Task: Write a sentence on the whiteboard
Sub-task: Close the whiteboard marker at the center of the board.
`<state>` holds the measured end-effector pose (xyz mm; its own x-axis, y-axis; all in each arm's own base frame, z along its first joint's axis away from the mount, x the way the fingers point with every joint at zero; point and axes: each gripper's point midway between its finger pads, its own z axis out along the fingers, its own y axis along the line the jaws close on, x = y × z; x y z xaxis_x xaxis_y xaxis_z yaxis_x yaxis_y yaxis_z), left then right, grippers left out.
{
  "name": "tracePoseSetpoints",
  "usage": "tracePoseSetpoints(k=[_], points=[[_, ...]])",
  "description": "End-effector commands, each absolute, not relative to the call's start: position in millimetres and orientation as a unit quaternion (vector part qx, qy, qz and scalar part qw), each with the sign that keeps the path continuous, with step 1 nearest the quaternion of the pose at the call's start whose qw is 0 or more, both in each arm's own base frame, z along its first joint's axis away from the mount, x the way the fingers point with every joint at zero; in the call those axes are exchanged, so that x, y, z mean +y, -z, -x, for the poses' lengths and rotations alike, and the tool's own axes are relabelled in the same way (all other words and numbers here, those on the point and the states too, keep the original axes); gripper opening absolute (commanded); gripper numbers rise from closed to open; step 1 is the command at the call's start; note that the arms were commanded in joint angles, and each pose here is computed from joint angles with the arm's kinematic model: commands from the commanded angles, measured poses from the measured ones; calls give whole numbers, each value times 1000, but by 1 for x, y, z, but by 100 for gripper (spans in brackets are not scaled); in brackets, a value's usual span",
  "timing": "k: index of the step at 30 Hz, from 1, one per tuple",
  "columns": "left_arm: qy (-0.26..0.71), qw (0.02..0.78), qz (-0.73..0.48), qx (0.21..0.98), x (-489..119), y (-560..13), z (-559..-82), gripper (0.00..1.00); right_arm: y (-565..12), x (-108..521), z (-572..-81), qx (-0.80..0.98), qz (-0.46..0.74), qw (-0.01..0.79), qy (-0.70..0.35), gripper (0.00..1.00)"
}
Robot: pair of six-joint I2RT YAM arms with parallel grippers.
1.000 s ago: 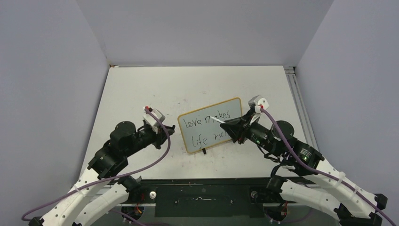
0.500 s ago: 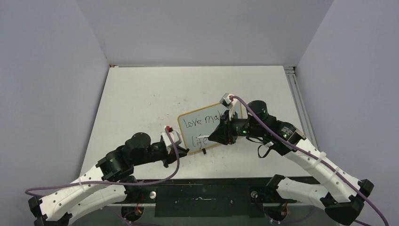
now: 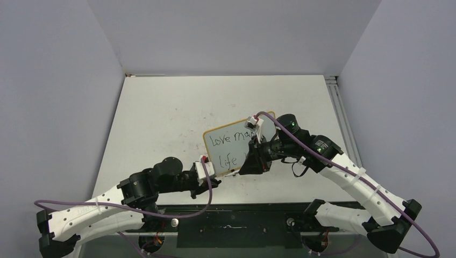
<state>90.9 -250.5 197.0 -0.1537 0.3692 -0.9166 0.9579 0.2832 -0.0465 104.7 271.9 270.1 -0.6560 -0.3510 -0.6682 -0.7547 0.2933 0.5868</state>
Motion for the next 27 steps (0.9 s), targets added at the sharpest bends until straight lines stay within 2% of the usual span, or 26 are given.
tracePoseSetpoints(k=[1,27], points=[[344,440,-502,661,-256,-203,-90,0,-274,276,-95,757,373,192,-501,5],[347,418,-520,659,-261,-195,-78,0,-243,282,-93,763,371,151,-508,7]])
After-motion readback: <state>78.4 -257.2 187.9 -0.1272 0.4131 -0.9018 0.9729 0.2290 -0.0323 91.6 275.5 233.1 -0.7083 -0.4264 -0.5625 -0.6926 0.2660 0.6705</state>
